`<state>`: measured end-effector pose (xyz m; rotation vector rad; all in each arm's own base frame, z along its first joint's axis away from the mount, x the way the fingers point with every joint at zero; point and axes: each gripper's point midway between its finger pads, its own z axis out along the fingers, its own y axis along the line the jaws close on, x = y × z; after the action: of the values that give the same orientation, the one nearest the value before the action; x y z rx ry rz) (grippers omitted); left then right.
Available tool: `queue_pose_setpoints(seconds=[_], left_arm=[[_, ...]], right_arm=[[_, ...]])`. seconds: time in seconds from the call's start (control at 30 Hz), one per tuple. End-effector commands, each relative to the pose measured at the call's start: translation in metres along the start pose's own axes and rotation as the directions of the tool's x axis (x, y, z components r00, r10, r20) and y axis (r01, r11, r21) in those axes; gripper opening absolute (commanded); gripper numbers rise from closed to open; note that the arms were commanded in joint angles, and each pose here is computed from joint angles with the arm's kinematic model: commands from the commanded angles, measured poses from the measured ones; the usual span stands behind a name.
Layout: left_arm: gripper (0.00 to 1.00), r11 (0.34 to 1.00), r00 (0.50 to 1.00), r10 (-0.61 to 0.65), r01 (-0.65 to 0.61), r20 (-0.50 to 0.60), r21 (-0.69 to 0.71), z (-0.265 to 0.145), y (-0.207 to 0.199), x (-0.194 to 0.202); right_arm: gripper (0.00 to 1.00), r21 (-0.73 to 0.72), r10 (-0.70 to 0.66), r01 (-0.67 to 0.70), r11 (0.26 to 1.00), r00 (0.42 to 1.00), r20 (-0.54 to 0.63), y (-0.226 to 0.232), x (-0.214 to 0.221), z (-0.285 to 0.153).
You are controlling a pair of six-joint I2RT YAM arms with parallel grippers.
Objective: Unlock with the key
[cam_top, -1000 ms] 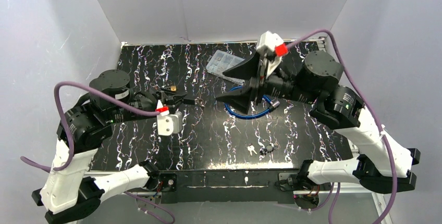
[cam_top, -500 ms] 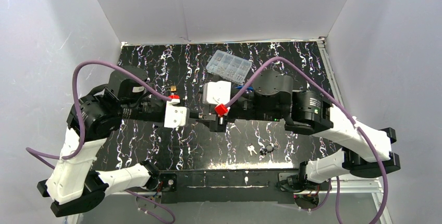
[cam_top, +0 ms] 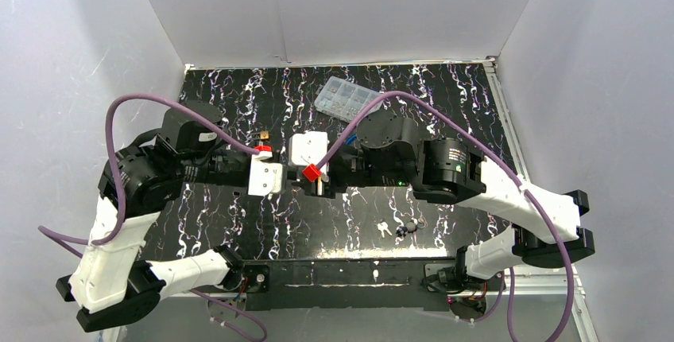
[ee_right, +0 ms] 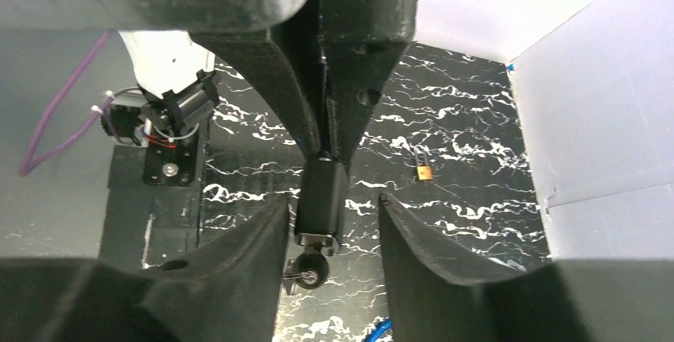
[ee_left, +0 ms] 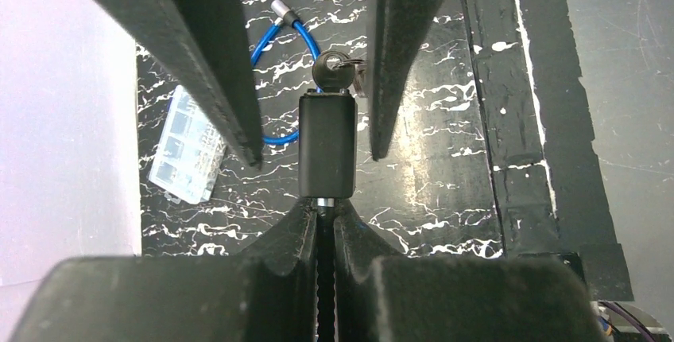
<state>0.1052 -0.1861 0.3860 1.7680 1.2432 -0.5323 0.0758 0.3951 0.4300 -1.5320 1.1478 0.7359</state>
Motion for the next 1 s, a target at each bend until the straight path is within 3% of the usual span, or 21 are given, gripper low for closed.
queue_pose_setpoints(seconds=[0.0,0.03,0.13,0.17,0.27,0.37,0.53,0.77,0.97], left_arm=[[0.00,0.997,0.998,0.039,-0.035,0.056,-0.063,-0.008,0.011,-0.018],[0.00,0.997,0.997,0.042,-0.037,0.066,-0.070,-0.010,0.012,-0.021],[0.00,0.997,0.995,0.039,-0.033,0.095,-0.071,-0.013,0.012,-0.029],[0.00,0.997,0.994,0.034,-0.026,0.101,-0.072,-0.015,0.011,-0.031],[0.39,0.996,0.995,0.037,-0.029,0.098,-0.090,-0.018,0.014,-0.032],[0.52,0.991,0.995,0.055,-0.044,0.083,-0.130,-0.024,0.017,-0.030],[0.54,0.984,0.992,0.088,-0.073,0.087,-0.165,-0.037,0.018,-0.038],[0.50,0.995,0.995,0.065,-0.058,0.079,-0.081,-0.027,0.004,-0.029],[0.46,0.977,0.988,0.116,-0.096,0.100,-0.189,-0.023,0.032,-0.037]], right_arm=[[0.44,0.008,0.034,-0.035,0.999,0.998,0.060,-0.002,-0.019,-0.001],[0.37,0.011,0.042,-0.043,0.999,0.997,0.062,-0.003,-0.019,0.001],[0.02,0.087,0.056,-0.061,0.994,0.997,0.058,-0.016,-0.017,0.001],[0.01,0.105,0.059,-0.065,0.992,0.996,0.061,-0.019,-0.017,0.001],[0.01,0.143,0.053,-0.067,0.987,0.994,0.100,-0.025,-0.020,-0.008],[0.01,0.160,0.049,-0.071,0.985,0.990,0.132,-0.027,-0.020,-0.018],[0.01,0.151,0.058,-0.079,0.985,0.988,0.140,-0.023,-0.014,-0.027],[0.01,0.144,0.062,-0.088,0.986,0.983,0.175,-0.023,-0.022,-0.028],[0.01,0.114,0.078,-0.100,0.988,0.979,0.188,-0.019,-0.027,-0.024]])
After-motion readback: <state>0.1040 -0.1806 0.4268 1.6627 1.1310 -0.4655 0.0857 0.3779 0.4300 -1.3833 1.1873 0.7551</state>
